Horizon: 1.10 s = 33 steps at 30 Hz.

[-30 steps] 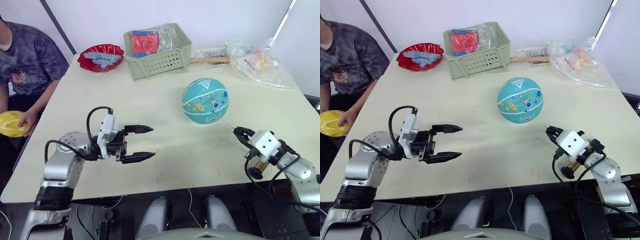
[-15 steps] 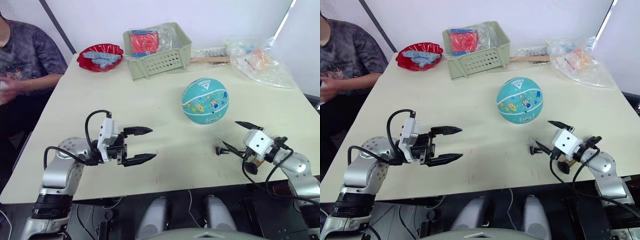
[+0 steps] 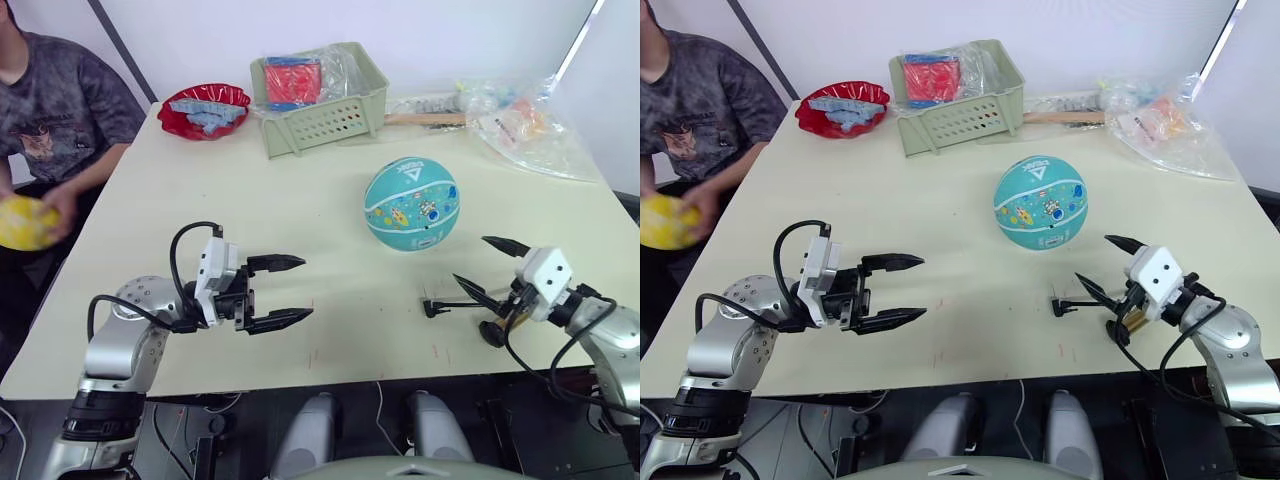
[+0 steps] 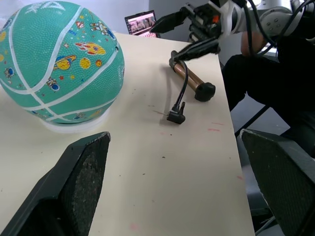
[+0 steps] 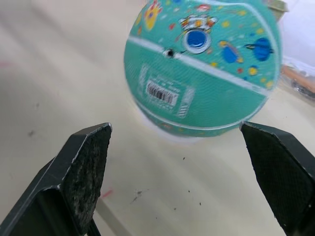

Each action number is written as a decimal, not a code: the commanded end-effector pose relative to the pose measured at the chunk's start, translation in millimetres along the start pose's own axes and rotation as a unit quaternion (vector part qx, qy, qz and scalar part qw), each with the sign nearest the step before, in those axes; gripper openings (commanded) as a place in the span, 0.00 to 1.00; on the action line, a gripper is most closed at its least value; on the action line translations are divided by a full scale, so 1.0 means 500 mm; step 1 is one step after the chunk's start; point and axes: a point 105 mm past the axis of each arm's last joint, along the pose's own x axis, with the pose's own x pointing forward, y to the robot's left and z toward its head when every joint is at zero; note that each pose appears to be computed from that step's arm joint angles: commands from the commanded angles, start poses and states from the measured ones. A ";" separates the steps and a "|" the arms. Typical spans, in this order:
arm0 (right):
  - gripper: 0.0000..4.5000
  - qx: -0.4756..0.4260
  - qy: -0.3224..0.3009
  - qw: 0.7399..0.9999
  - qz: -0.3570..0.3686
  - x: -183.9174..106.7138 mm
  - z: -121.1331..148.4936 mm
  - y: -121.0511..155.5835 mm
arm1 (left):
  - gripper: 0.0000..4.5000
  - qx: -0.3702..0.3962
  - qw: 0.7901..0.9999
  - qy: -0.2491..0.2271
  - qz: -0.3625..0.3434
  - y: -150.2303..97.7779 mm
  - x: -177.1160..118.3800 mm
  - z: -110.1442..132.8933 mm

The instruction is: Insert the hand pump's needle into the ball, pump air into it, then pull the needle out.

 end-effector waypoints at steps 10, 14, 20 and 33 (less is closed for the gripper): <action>0.97 0.065 -0.032 0.996 -0.049 -0.095 0.001 -0.025 | 1.00 0.022 0.997 -0.031 0.064 0.014 -0.018 0.013; 0.97 0.070 -0.015 0.995 -0.067 -0.145 -0.028 -0.034 | 1.00 0.025 0.993 -0.026 0.114 0.021 -0.042 -0.007; 0.97 0.079 0.017 0.992 -0.094 -0.214 -0.082 -0.046 | 1.00 0.006 0.983 -0.015 0.183 0.028 -0.087 -0.040; 0.97 0.108 0.070 0.982 -0.137 -0.327 -0.183 -0.064 | 1.00 -0.061 0.965 0.047 0.251 -0.010 -0.164 -0.131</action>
